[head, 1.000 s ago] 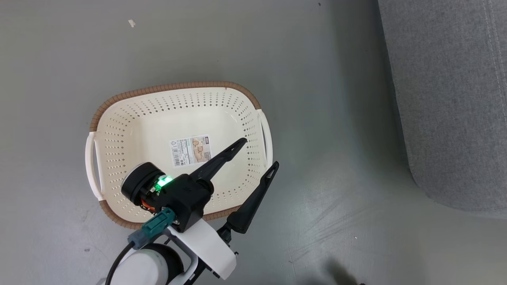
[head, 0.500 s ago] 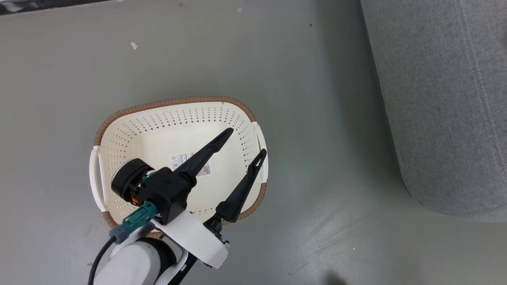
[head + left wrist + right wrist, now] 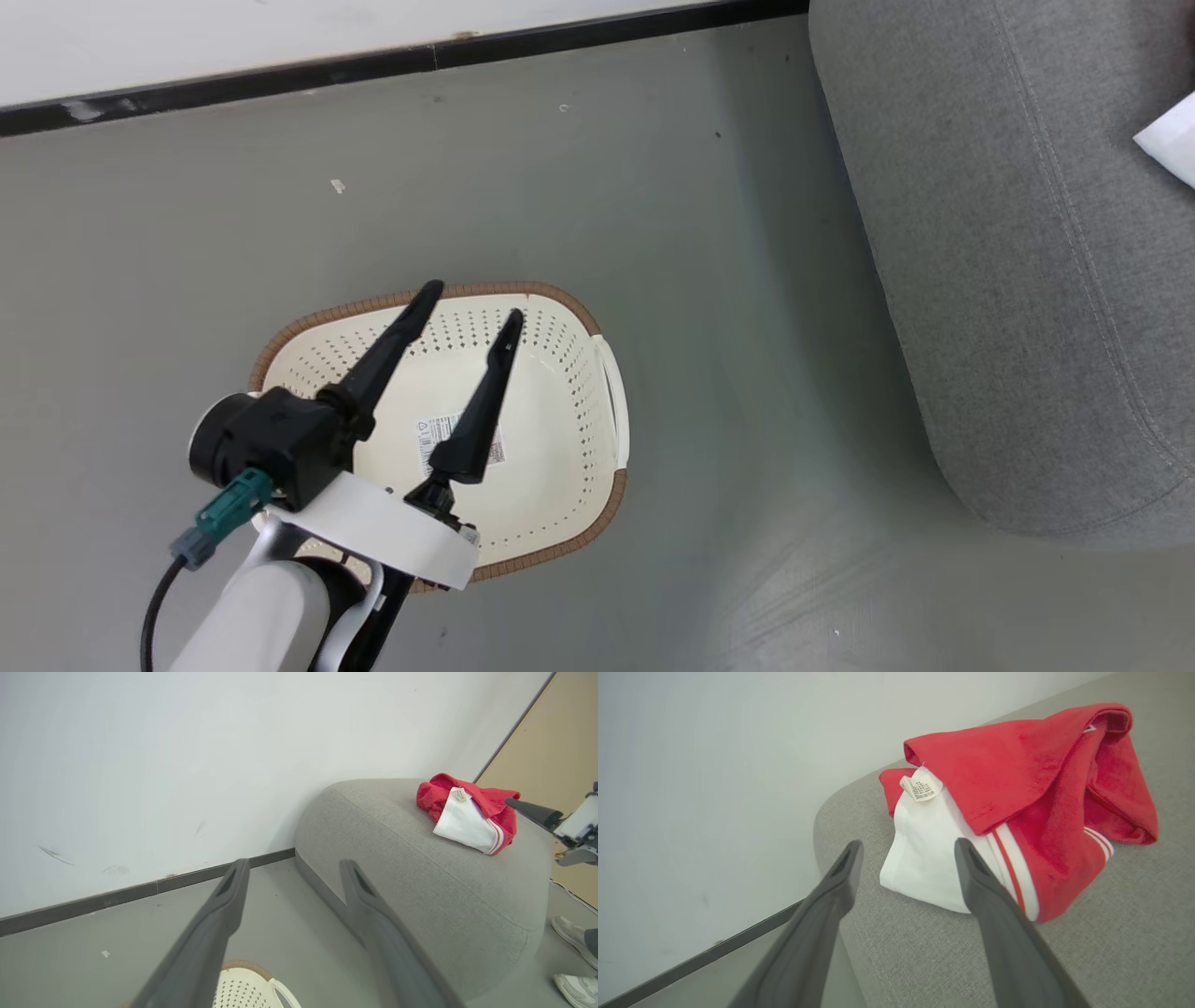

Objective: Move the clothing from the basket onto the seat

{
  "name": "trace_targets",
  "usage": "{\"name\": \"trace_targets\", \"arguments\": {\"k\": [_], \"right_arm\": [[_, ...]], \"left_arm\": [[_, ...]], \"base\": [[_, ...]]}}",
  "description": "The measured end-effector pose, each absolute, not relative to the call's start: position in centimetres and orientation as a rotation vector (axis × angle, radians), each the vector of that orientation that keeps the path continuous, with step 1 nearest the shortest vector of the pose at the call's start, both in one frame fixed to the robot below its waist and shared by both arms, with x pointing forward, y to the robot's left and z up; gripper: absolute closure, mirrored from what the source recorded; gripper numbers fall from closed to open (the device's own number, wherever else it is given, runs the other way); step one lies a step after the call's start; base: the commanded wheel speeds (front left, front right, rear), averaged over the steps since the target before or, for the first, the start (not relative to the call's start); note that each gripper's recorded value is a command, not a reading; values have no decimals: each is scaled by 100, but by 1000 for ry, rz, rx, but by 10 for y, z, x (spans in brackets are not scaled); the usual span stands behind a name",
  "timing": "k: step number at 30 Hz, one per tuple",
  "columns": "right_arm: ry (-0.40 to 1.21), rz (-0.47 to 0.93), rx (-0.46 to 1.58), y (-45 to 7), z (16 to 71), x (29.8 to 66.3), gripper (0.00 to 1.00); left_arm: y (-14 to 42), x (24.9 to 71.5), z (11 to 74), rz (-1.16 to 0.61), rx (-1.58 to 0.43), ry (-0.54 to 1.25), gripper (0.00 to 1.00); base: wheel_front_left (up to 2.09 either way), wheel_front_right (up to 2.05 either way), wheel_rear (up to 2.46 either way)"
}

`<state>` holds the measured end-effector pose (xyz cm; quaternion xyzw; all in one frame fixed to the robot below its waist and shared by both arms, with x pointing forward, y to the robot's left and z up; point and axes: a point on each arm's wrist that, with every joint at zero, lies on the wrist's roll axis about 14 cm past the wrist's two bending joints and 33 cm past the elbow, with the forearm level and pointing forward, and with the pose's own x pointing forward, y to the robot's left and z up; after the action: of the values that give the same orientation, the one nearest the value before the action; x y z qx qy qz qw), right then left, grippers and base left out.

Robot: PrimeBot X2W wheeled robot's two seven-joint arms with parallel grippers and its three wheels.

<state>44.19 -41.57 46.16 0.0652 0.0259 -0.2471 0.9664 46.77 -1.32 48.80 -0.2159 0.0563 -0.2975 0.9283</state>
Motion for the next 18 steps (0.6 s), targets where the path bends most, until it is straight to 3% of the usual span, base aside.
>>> {"name": "trace_targets", "arguments": {"k": [18], "right_arm": [[-7,-91,125,-269,485,471,0]], "left_arm": [[90,451,484,-194,-422,62,0]], "base": [[0,0,0]]}}
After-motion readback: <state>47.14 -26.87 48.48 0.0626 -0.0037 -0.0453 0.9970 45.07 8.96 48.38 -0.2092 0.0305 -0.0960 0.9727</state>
